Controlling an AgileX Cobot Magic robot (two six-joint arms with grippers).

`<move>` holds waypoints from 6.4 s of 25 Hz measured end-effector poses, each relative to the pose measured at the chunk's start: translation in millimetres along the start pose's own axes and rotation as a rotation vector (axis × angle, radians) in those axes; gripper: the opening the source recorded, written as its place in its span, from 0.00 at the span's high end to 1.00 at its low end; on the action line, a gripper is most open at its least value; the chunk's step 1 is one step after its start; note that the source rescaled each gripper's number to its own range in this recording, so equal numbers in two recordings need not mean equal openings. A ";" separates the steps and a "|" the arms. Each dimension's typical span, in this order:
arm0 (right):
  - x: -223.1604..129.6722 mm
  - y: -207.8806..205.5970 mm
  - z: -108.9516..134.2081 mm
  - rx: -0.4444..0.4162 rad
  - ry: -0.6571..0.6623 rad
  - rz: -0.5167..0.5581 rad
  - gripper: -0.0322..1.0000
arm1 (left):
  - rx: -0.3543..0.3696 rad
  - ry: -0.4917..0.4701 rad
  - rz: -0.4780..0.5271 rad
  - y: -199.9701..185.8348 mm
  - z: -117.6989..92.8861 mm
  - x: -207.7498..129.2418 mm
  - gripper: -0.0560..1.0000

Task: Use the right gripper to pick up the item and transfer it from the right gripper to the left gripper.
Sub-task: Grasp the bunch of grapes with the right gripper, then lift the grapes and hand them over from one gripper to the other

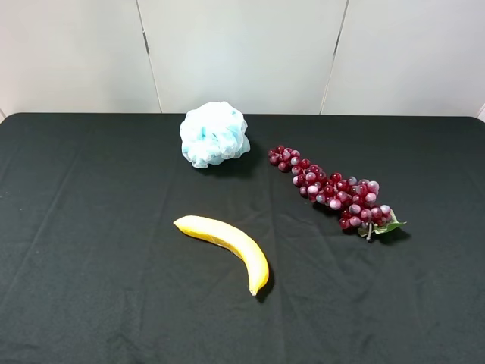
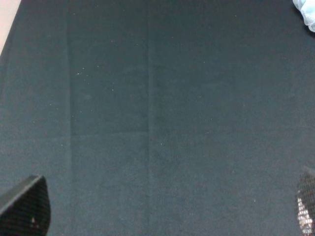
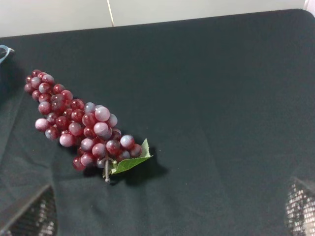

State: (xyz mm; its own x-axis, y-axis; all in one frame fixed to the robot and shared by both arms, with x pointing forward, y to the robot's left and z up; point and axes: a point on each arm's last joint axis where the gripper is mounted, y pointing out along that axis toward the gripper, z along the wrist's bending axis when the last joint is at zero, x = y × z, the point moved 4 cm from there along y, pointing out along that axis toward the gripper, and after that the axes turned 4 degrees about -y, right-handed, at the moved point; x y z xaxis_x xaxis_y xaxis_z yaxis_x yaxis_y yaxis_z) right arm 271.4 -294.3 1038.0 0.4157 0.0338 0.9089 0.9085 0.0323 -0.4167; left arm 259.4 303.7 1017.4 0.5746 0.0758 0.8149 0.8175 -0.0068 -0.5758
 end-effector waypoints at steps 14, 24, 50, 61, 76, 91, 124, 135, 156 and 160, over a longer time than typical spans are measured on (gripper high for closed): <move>0.0 0.0 0.0 0.000 0.000 0.000 0.00 | 0.000 0.000 0.000 0.0 0.0 0.0 0.01; 7.9 6.5 4.7 0.041 0.025 0.056 0.00 | 0.000 0.000 0.000 0.0 0.0 0.0 0.01; 69.8 198.5 70.3 0.419 -0.650 0.655 0.00 | -0.001 0.000 -0.007 0.0 -0.1 0.9 0.01; 30.2 265.3 76.3 0.398 -0.719 0.746 0.00 | -0.001 0.000 -0.007 0.0 -0.1 0.9 0.01; -30.8 323.5 81.4 0.373 -0.704 0.852 0.00 | -0.001 0.000 -0.007 0.0 -0.1 0.9 0.01; -41.2 333.5 80.7 0.330 -0.652 0.873 0.86 | -0.001 0.000 -0.007 0.0 -0.1 0.9 0.01; 196.8 222.2 110.5 0.431 -0.361 0.618 0.96 | -0.001 0.000 -0.008 0.0 -0.1 1.0 0.01; 191.7 159.9 187.9 0.691 -0.666 0.499 0.96 | -0.011 -0.003 -0.007 0.0 -1.4 0.9 0.01; 170.0 126.6 234.9 0.946 -1.021 0.388 0.96 | -0.580 0.490 0.090 21.5 -82.0 84.0 0.01; 166.6 128.7 239.1 0.984 -1.066 0.376 0.96 | -0.685 0.604 0.073 33.3 -105.1 88.2 0.01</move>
State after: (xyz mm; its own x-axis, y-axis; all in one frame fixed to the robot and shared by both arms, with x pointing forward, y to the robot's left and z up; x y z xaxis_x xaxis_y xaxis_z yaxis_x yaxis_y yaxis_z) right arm 447.1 -45.7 1131.6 -0.0079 0.8712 0.4908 0.1866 0.4835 -0.8552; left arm 341.2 205.4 1077.0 0.3908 -0.4808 0.7850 0.5118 -0.5953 -0.6194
